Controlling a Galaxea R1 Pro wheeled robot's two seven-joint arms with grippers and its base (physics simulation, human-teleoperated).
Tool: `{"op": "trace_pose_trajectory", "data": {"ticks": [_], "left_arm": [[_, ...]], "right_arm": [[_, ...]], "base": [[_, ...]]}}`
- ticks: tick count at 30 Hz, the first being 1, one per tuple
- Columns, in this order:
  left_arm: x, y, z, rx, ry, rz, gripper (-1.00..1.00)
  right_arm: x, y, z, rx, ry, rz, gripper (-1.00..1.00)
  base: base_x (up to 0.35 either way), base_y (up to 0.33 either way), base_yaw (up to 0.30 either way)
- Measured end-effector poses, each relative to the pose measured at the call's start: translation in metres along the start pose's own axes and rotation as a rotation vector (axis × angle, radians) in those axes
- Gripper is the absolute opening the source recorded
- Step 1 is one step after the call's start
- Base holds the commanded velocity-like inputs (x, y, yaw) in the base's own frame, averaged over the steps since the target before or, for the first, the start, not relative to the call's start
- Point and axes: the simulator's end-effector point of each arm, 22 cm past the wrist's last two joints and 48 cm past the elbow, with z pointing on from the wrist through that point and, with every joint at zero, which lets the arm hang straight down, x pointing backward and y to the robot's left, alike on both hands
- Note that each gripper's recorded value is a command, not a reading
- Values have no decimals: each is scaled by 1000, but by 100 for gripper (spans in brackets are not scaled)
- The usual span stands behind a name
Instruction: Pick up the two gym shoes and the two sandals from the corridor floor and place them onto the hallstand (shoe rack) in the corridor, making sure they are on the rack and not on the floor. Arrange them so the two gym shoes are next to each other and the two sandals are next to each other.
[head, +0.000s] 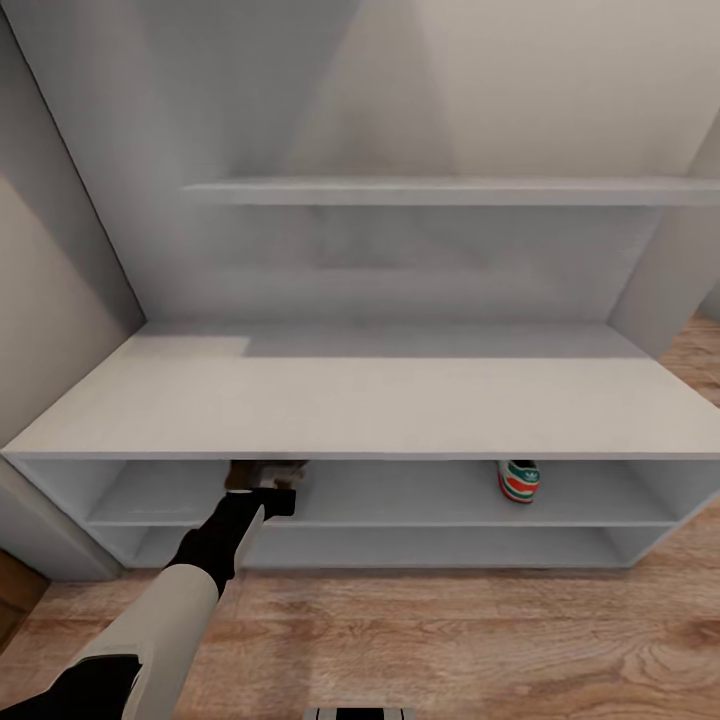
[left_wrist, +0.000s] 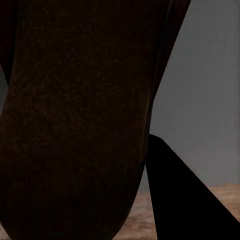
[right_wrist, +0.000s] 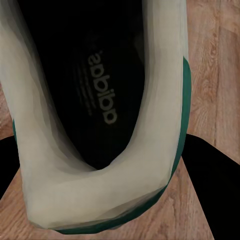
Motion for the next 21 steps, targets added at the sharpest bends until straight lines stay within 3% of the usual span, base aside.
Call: {"op": "trace_pose_trajectory", "data": {"ticks": [21], "left_arm": [[-2, 0, 0, 2, -2, -2, -100]], "right_arm": [[0, 0, 0, 0, 0, 0, -100]], "base": [[29, 0, 0]]}}
